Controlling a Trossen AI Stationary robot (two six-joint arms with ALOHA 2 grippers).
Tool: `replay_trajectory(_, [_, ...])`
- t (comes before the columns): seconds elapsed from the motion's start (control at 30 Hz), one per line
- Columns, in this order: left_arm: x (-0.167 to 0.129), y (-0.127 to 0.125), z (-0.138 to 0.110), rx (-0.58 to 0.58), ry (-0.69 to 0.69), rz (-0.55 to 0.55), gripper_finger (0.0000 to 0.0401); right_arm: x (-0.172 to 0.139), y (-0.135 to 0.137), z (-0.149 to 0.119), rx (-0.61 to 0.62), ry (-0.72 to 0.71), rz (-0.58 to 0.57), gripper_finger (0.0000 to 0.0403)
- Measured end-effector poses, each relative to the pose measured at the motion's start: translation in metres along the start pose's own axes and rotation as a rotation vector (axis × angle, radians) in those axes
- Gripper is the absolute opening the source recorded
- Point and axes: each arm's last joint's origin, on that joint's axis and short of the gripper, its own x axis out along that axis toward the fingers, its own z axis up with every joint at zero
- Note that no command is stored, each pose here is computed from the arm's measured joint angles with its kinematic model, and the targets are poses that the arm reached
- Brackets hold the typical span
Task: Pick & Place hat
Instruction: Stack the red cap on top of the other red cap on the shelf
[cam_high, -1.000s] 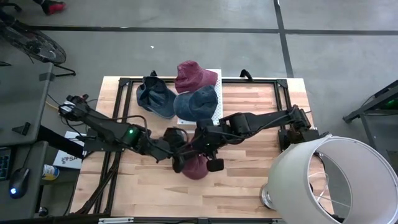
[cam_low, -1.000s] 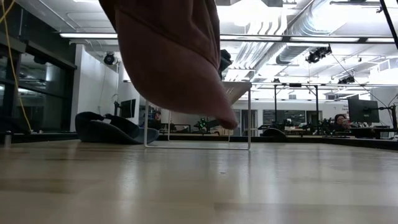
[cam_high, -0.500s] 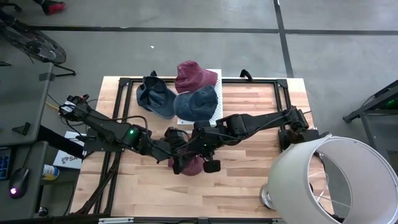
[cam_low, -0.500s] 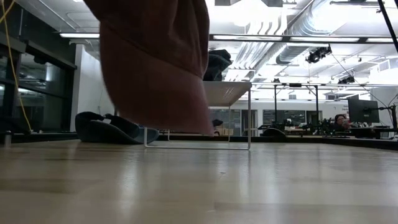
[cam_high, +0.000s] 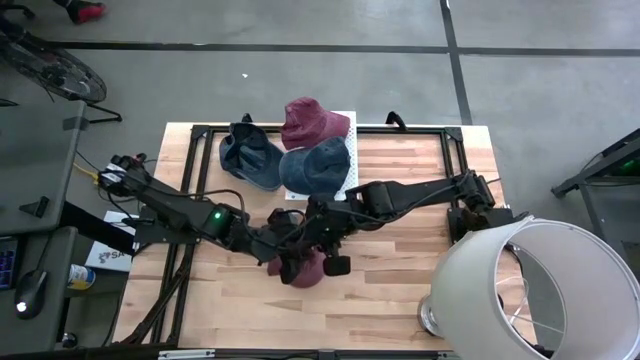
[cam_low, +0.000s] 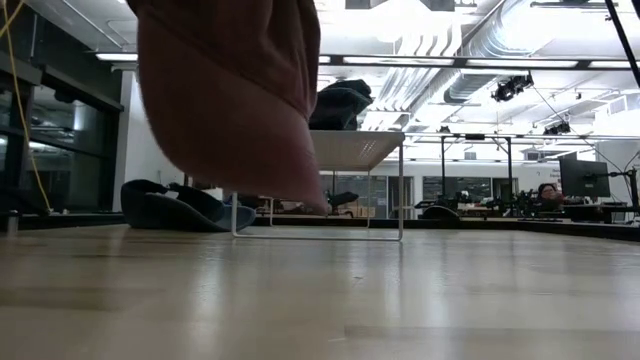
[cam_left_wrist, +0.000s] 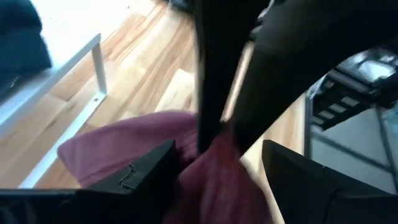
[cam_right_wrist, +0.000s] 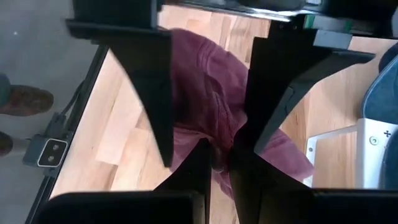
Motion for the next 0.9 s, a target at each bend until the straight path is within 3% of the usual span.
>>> replay_trajectory(0.23, [-0.0004,-0.0002,0.0001,-0.007,0.004,-0.008,0.0185,0.0,0.0,-0.0003,0.0,0.003,0.0,0.003])
replay_trajectory(0.63, [-0.0004,-0.0007,-0.0009,-0.027,0.031,-0.032,0.0016,0.0,0.0006,-0.0006,-0.003,0.006,0.0,0.003])
replay_trajectory(0.77, [-0.0004,-0.0015,-0.0015,-0.027,0.054,-0.059,0.0013,0.0001,0.0021,-0.0007,-0.022,0.007,0.005,0.0031])
replay_trajectory(0.9, [-0.0005,-0.0013,-0.002,-0.025,0.061,-0.06,0.0006,-0.0005,0.0023,-0.0018,-0.03,0.017,-0.002,0.0082])
